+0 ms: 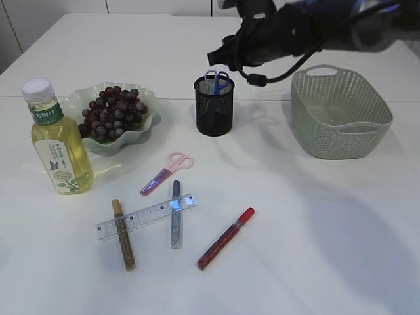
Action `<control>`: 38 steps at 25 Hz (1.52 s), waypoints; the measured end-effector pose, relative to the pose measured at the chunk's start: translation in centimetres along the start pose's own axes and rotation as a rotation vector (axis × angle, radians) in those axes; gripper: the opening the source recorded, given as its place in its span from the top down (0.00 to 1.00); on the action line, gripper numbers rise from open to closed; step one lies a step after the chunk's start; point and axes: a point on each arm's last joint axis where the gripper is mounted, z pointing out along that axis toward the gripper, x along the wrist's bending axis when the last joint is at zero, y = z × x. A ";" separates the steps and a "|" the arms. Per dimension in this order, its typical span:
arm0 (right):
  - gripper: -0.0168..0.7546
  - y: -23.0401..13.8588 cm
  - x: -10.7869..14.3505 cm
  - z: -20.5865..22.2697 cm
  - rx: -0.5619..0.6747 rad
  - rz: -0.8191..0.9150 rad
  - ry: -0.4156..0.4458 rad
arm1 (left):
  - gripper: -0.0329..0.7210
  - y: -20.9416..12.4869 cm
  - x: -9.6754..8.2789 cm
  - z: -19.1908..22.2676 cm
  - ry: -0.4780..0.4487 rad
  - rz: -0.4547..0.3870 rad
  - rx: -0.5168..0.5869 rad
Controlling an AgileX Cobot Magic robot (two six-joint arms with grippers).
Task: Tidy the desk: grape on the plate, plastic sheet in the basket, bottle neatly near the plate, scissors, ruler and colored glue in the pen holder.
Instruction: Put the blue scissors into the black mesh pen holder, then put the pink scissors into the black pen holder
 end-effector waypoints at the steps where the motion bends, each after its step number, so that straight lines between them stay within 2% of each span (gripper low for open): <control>1: 0.57 0.9 -0.2 -1.2 0.031 0.006 -0.004 | 0.38 0.0 0.0 0.0 0.000 0.000 0.001; 7: 0.61 4.7 -0.7 -8.9 0.236 0.064 0.006 | 0.38 0.0 0.0 0.0 0.000 0.000 0.004; 13: 0.62 4.8 0.3 -13.8 0.527 0.169 0.116 | 0.38 0.0 0.0 0.0 -0.002 -0.001 0.004; 15: 0.62 4.6 0.6 -14.1 0.573 0.192 0.148 | 0.38 0.0 -0.1 0.0 -0.016 -0.002 0.005; 23: 0.62 4.6 1.3 -14.3 0.594 0.250 0.212 | 0.38 -0.1 -0.5 0.0 -0.051 0.021 0.007; 26: 0.62 4.6 1.3 -14.4 0.594 0.256 0.210 | 0.38 -0.1 -0.6 0.0 -0.069 0.075 0.006; 31: 0.62 4.7 1.4 -15.9 0.584 0.267 0.216 | 0.38 -0.1 -1.7 -0.1 -0.154 0.140 -0.004; 38: 0.62 2.1 1.5 -19.7 0.649 0.273 0.215 | 0.38 1.4 -3.3 0.1 -0.187 0.215 -0.005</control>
